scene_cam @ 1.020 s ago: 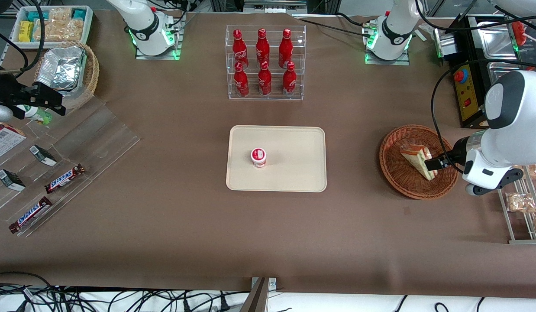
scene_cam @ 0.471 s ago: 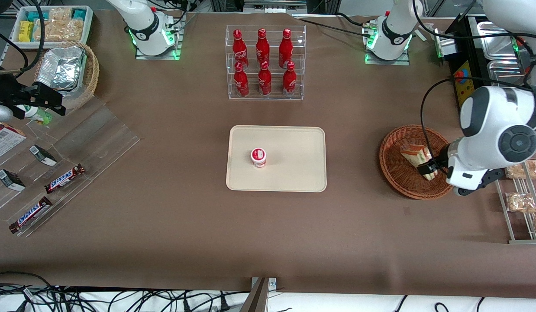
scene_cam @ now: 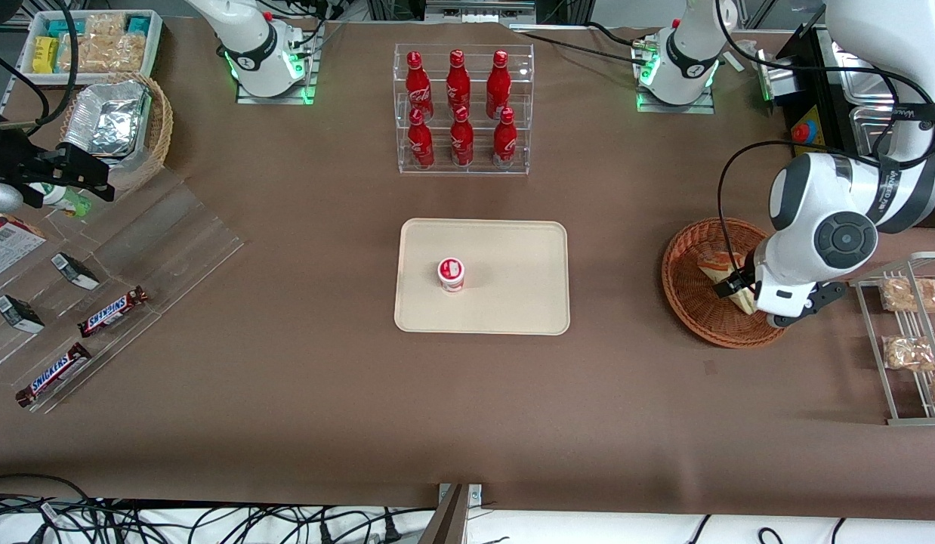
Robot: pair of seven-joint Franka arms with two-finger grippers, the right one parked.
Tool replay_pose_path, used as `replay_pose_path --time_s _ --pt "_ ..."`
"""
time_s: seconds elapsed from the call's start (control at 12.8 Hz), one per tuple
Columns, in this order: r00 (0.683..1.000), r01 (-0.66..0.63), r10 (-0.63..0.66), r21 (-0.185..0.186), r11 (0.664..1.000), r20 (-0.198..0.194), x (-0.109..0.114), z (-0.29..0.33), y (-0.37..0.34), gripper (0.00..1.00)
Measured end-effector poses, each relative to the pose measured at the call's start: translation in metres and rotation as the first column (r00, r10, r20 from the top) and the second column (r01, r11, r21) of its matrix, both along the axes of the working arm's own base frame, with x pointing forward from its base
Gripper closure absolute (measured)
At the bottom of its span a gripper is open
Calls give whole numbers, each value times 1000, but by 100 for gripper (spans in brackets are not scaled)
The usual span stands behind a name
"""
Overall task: Place sandwich from basket to tray
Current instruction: 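Lower the left gripper onto the sandwich and close on it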
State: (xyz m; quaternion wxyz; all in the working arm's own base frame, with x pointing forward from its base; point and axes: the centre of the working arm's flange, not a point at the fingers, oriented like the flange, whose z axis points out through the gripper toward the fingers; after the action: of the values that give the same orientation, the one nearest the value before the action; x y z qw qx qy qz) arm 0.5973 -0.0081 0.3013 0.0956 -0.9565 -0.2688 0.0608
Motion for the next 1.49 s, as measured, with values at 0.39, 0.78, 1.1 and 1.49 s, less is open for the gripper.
replay_pose_path --time_s 0.39,0.78,1.1,1.49 --pt "996 -61 56 69 996 71 -26 -31 6 0" --pt "991 -101 95 63 993 100 -30 -39 5 0" --pt "989 -110 104 60 992 101 -38 -48 4 0" --pt "992 -96 88 88 991 93 -44 -55 4 1"
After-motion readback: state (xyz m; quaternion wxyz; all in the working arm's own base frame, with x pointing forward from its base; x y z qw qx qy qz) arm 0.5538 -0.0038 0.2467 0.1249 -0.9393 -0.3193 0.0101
